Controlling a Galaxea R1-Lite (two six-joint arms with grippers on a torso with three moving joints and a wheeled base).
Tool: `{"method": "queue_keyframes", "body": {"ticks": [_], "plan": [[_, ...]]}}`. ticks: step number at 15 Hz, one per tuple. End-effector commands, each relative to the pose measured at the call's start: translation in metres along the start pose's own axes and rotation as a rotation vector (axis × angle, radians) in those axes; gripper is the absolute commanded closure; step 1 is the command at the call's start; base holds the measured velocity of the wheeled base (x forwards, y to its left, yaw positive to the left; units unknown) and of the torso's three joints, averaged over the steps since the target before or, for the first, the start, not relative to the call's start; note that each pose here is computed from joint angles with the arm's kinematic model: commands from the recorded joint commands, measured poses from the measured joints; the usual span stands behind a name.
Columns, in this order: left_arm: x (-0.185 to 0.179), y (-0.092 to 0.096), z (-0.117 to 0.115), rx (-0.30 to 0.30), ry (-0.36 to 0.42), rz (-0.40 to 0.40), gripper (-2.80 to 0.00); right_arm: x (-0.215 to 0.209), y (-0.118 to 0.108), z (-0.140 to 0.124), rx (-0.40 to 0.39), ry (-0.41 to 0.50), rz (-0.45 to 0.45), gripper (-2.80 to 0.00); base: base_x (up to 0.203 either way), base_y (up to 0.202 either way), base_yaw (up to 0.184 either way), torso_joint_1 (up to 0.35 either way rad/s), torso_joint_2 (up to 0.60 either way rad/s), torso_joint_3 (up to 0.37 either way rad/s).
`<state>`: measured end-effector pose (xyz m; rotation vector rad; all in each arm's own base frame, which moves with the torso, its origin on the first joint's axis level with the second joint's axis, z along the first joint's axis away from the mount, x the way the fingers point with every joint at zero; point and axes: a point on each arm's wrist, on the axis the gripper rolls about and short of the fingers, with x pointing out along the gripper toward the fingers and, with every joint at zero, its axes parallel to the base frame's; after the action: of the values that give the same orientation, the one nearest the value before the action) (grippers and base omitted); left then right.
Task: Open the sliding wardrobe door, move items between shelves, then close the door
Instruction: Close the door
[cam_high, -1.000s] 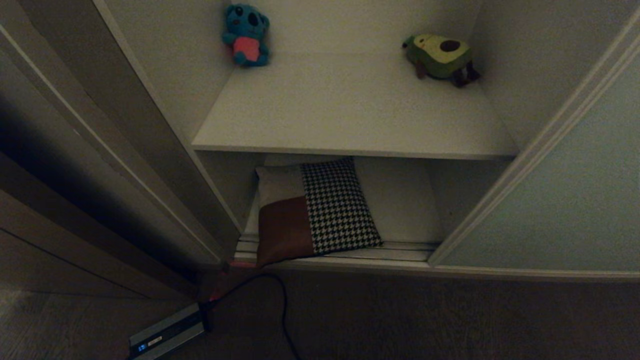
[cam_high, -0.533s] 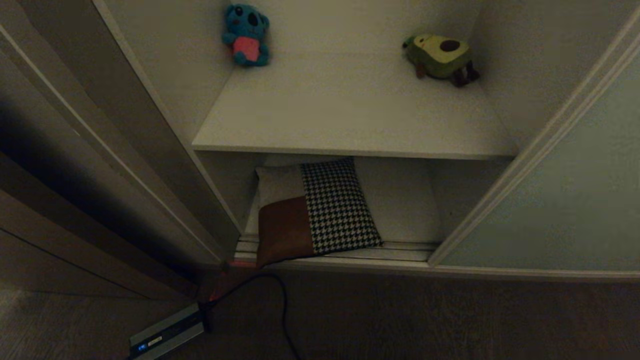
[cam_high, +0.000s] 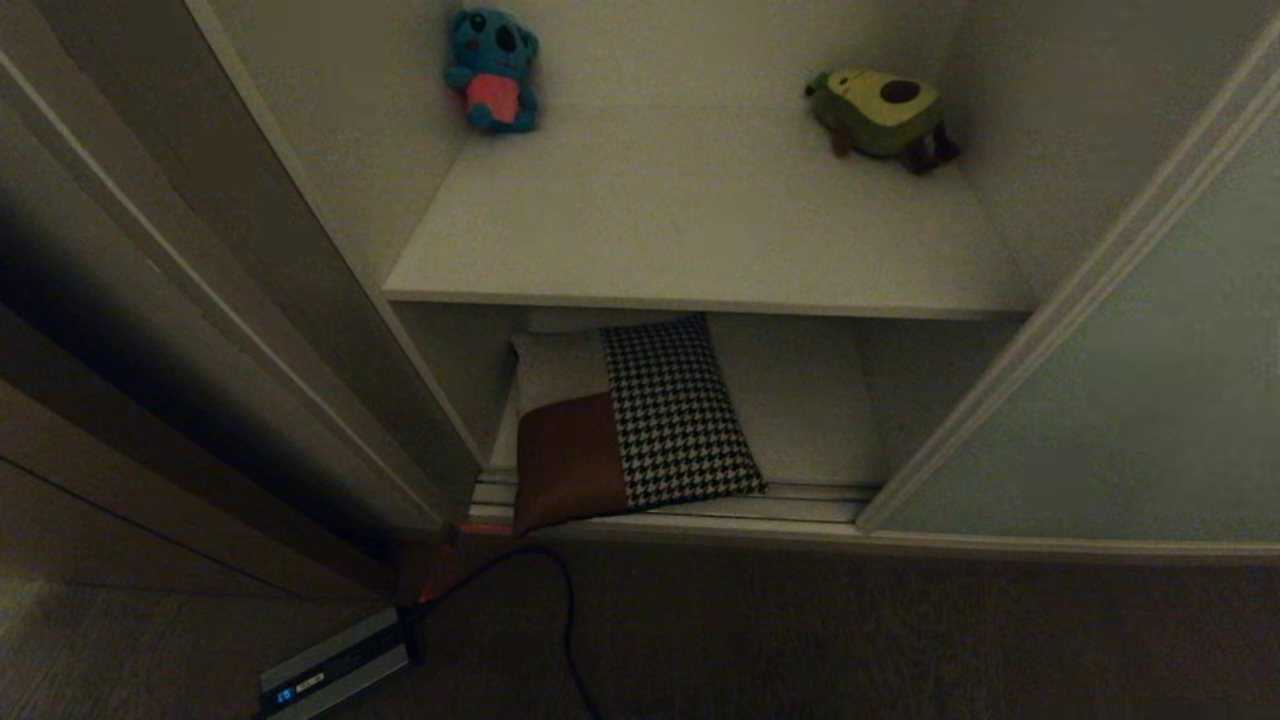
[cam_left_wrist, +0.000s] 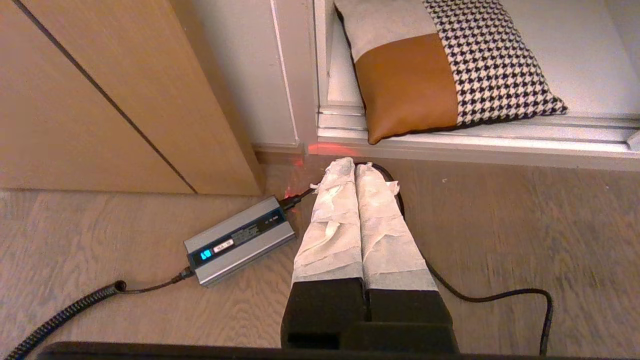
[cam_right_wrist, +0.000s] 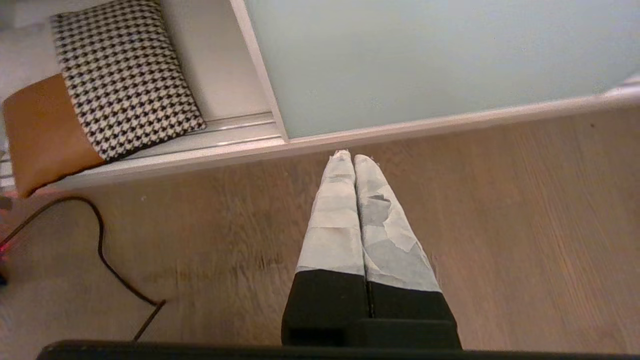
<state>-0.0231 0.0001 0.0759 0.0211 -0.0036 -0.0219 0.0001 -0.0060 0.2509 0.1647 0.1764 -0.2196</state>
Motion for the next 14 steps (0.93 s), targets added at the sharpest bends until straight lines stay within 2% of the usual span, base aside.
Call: {"method": "queue_keyframes", "body": {"ticks": [1, 3, 4, 7, 10, 12, 14], "plan": [[0.0, 0.0, 0.0, 0.0, 0.0, 0.0, 0.0, 0.007, 0.003, 0.005, 0.007, 0.023, -0.037, 0.0, 0.0, 0.0, 0.0, 0.0, 0.0, 0.0], [0.0, 0.0, 0.0, 0.0, 0.002, 0.0, 0.0, 0.016, 0.008, 0.014, 0.032, 0.054, -0.001, 0.0, 0.0, 0.0, 0.0, 0.0, 0.0, 0.0], [0.0, 0.0, 0.0, 0.0, 0.002, 0.0, 0.0, 0.022, 0.01, 0.022, 0.055, 0.073, 0.056, 0.0, 0.0, 0.0, 0.0, 0.0, 0.0, 0.0], [0.0, 0.0, 0.0, 0.0, 0.002, 0.0, 0.0, 0.035, 0.016, 0.049, 0.092, 0.101, 0.313, 0.0, 0.0, 0.0, 0.0, 0.0, 0.0, 0.0], [0.0, 0.0, 0.0, 0.0, 0.002, 0.0, 0.0, 0.039, 0.019, 0.05, 0.087, 0.125, 0.488, 0.0, 0.0, 0.0, 0.0, 0.0, 0.0, 0.0], [0.0, 0.0, 0.0, 0.0, 0.002, 0.0, 0.0, 0.05, 0.018, 0.054, 0.087, 0.124, 0.533, 0.0, 0.0, 0.0, 0.0, 0.0, 0.0, 0.0], [0.0, 0.0, 0.0, 0.0, 0.002, 0.0, 0.0, 0.063, 0.015, 0.061, 0.088, 0.105, 0.515, 0.0, 0.0, 0.0, 0.0, 0.0, 0.0, 0.0]]}}
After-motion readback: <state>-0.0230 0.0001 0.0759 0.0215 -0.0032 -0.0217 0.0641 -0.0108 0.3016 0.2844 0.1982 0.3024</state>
